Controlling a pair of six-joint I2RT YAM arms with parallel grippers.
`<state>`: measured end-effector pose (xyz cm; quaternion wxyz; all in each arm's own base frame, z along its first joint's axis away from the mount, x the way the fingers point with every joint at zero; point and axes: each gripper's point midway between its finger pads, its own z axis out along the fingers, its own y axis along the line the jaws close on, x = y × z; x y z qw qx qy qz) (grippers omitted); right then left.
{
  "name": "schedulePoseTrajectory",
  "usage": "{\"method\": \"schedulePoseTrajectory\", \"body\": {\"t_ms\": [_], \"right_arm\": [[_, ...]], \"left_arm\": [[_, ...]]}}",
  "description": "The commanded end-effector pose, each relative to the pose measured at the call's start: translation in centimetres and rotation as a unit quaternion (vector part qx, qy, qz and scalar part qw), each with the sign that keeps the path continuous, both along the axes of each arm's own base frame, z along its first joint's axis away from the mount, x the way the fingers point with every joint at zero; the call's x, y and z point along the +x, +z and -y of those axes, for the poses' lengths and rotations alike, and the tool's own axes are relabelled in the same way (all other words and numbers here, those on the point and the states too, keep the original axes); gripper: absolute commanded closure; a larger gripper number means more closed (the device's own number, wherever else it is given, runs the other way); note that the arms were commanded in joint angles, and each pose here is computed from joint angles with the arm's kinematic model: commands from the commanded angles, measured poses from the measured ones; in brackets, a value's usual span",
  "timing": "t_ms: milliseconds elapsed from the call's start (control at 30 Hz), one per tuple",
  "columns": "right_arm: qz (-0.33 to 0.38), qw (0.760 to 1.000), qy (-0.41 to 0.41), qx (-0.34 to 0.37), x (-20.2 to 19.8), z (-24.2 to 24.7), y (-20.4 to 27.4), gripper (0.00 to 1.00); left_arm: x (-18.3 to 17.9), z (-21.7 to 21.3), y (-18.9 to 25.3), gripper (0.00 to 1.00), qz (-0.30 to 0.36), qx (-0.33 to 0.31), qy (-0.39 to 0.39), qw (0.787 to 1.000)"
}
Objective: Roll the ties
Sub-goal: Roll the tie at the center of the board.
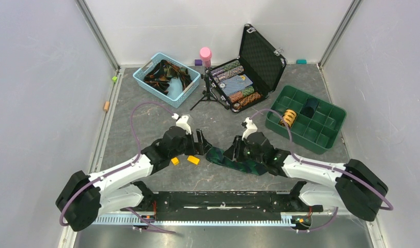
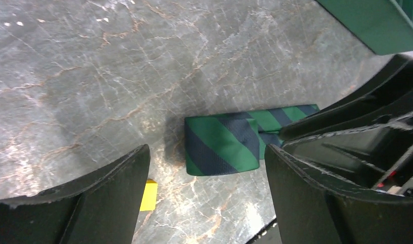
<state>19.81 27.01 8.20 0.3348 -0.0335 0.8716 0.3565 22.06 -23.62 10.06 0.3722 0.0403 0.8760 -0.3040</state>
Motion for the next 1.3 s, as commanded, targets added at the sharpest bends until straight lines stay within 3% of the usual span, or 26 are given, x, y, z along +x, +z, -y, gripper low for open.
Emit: {"method": "schedulePoseTrajectory", "body": {"t_ms": [0, 333, 667, 1267], "right_arm": [[0.005, 0.995, 0.038, 0.088, -0.3, -4.0, 3.4, 0.7], [-0.017, 0.996, 0.042, 0.082, -0.6, -4.5, 2.0, 0.73], [-0.029, 0.999, 0.012, 0.033, -0.1, -3.1, -0.4, 0.74], [-0.042, 0.999, 0.009, 0.001, -0.3, -2.5, -1.9, 0.75]], "left_arm": [[0.5, 2.0, 2.3, 0.11, 0.012, -0.082, -0.013, 0.996], [0.2, 1.8, -1.1, 0.11, -0.018, -0.059, -0.022, 0.998], [0.5, 2.2, -2.9, 0.11, -0.032, -0.049, -0.028, 0.998], [-0.9, 4.2, -4.9, 0.13, -0.075, -0.085, -0.074, 0.991]]}}
